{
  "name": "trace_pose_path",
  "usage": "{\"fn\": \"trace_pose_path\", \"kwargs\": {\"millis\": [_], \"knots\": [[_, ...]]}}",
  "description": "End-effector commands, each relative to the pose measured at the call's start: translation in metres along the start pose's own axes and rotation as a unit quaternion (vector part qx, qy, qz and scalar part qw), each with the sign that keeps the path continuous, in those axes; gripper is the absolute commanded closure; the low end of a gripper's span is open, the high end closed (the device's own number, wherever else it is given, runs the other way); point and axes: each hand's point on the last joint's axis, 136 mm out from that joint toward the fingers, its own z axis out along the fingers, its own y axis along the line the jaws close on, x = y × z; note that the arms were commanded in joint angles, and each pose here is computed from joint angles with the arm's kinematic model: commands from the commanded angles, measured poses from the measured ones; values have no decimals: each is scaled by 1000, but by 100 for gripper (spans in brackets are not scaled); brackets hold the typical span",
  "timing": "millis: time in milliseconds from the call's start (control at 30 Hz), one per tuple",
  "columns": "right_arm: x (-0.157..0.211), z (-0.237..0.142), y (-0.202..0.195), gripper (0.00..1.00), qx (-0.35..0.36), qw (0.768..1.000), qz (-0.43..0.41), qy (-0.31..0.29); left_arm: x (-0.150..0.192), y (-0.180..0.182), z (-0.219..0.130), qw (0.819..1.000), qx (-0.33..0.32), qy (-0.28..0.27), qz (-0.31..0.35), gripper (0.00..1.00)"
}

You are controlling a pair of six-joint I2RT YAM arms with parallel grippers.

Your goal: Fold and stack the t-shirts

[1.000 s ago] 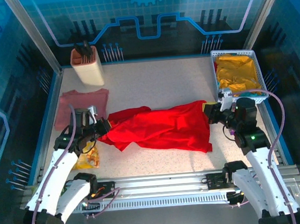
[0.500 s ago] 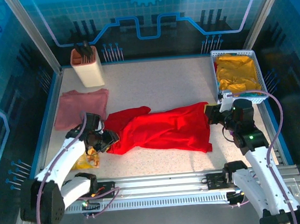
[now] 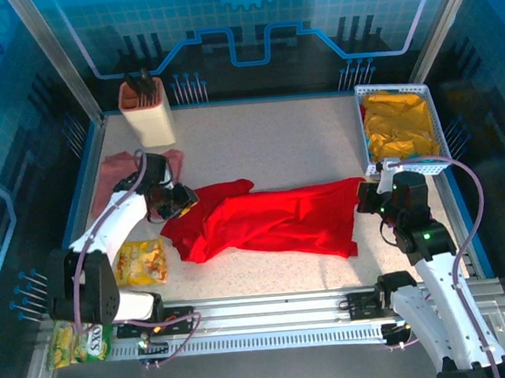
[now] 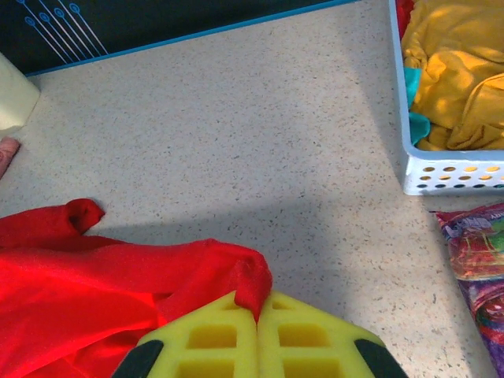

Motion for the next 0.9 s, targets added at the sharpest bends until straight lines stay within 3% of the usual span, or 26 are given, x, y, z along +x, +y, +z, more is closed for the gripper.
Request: {"fn": "trace_pose_path", "kwargs": {"millis": [0, 267, 400, 600, 767, 867], "knots": [[1, -7, -4, 100, 13, 1000, 0, -8, -4, 6, 14, 1000, -10, 13, 6, 68], [-1, -3, -4, 100, 15, 1000, -1, -4, 25, 33, 24, 999, -30, 36, -18, 60], [-1, 0, -8, 100, 24, 1000, 3, -1, 45, 33, 18, 999, -14, 47, -24, 61], [-1, 1, -15, 100, 43, 999, 14, -6, 93, 2, 14, 997, 30, 69, 25, 64], [-2, 4, -15, 100, 43, 999, 18, -6, 132, -1, 22, 993, 21, 102, 61, 67], [-4, 5, -15, 100, 43, 999, 18, -6, 136, 10, 18, 990, -7, 109, 87, 68]]}}
